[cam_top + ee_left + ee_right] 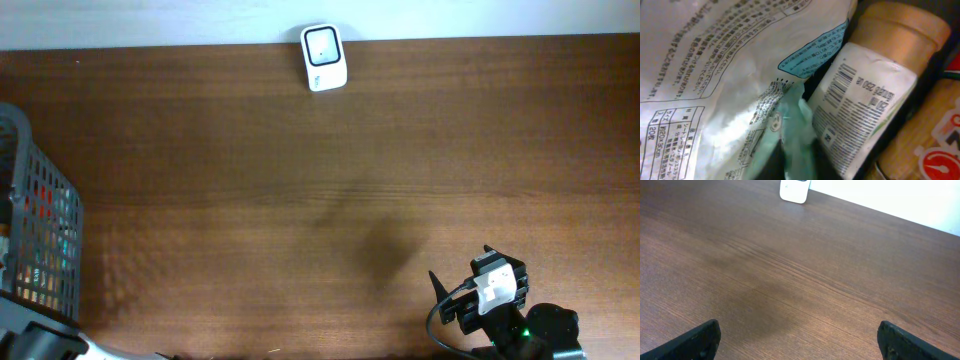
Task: Scan the item barcode
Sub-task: 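Reach the left gripper into the basket and grasp the mint-green packet, then carry the green packet toward the scanner and drop it mid-table, then grasp the red spaghetti pack from the basket and place it mid-table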
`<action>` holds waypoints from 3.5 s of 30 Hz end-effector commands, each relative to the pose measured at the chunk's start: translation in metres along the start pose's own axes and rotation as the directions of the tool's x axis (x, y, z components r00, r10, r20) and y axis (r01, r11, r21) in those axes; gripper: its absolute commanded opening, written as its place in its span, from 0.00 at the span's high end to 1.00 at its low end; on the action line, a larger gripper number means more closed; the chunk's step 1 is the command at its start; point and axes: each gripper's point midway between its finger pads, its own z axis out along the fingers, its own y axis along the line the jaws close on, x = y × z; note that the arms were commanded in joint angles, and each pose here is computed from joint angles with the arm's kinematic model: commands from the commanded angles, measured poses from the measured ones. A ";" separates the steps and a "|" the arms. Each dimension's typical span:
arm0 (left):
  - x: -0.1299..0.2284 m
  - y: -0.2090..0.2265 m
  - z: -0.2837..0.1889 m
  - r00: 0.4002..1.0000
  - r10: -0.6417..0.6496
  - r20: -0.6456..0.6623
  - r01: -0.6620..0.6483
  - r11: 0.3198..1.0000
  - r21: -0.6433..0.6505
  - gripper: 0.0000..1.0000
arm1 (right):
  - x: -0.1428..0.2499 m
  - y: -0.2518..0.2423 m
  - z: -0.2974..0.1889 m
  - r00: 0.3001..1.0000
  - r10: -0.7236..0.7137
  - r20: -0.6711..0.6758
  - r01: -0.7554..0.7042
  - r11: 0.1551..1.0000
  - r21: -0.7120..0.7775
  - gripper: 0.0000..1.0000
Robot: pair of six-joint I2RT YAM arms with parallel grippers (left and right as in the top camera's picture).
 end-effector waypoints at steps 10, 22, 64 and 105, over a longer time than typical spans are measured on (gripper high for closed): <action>-0.090 -0.008 -0.148 0.911 -0.067 0.407 0.040 0.996 0.075 1.00 | -0.003 -0.001 -0.002 1.000 0.002 0.010 -0.002 1.000 0.009 0.02; -0.066 -0.296 -0.317 0.706 0.205 0.678 -0.611 0.659 0.439 1.00 | -0.003 -0.001 -0.002 1.000 0.002 0.010 -0.002 1.000 0.009 0.01; 0.241 -0.620 -0.227 -0.164 0.777 0.608 -0.952 -0.286 0.109 0.96 | -0.003 -0.001 -0.002 1.000 0.002 0.010 -0.002 1.000 0.009 0.01; -0.091 -0.073 -0.253 0.958 -0.040 0.282 -0.023 0.976 0.215 0.01 | -0.003 -0.001 -0.002 1.000 0.002 0.010 -0.002 1.000 0.009 0.01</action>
